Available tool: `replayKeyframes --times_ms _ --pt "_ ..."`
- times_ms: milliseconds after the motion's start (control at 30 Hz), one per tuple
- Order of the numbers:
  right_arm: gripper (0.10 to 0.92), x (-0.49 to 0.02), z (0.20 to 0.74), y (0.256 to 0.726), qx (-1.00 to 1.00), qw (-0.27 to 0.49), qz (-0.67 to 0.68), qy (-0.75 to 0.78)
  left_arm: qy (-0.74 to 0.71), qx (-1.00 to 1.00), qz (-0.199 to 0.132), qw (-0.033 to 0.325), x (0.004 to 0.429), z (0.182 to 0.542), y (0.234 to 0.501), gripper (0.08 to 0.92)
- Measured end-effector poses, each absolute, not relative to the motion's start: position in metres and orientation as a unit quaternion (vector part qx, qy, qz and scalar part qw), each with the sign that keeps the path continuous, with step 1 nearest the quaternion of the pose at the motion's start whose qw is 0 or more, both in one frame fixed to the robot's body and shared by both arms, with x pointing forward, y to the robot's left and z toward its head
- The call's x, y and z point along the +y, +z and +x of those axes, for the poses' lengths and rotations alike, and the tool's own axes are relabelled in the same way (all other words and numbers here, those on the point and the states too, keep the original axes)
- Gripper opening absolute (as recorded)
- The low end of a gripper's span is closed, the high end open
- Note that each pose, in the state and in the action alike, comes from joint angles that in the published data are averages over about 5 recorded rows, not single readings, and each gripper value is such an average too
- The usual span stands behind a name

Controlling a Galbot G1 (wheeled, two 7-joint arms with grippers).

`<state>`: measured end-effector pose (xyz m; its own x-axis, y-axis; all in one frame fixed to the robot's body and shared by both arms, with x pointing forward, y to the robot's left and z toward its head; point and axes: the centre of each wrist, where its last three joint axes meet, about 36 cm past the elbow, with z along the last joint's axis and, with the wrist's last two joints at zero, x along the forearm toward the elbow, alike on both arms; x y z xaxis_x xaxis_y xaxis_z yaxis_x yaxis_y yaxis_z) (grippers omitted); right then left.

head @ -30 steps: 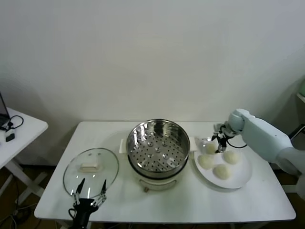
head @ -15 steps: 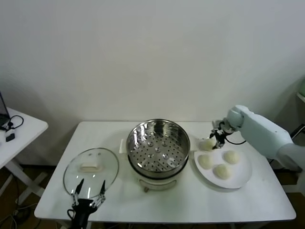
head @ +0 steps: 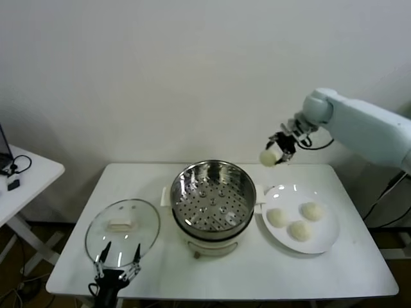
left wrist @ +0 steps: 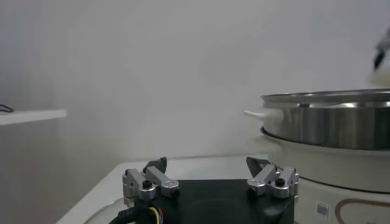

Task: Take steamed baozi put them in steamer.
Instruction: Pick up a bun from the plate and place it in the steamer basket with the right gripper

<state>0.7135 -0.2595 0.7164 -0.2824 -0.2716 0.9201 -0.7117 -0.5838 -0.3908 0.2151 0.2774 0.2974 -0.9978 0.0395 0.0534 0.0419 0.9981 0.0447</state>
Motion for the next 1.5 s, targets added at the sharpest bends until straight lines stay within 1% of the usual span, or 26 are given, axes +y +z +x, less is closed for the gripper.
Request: replayKeyframes --times_ms 100,233,400,567,733,1067,1500 --pt "0.645 -0.220 0.702 0.738 -0.376 0.106 0.594 0.703 -0.023 -0.999 -0.021 0.026 0.276 0.215 0.296 0.823" --pt "0.645 -0.170 0.687 0.745 -0.304 0.044 0.611 0.729 -0.022 -0.999 -0.022 0.025 0.273 0.215 0.296 0.823" --pt "0.645 -0.122 0.678 0.732 -0.215 -0.006 0.620 0.755 -0.020 -0.999 -0.025 0.023 0.267 0.215 0.298 0.823" --pt "0.645 -0.088 0.676 0.708 -0.140 -0.036 0.622 0.770 -0.021 -0.999 -0.026 0.021 0.264 0.214 0.299 0.823" --pt "0.645 -0.069 0.678 0.678 -0.091 -0.046 0.624 0.775 -0.022 -0.999 -0.026 0.020 0.264 0.214 0.299 0.823" --pt "0.645 -0.052 0.687 0.630 -0.046 -0.053 0.627 0.776 -0.025 -0.999 -0.027 0.019 0.264 0.216 0.297 0.823" --pt "0.645 -0.040 0.699 0.602 -0.028 -0.047 0.629 0.775 -0.026 -0.999 -0.024 0.018 0.268 0.217 0.295 0.823"
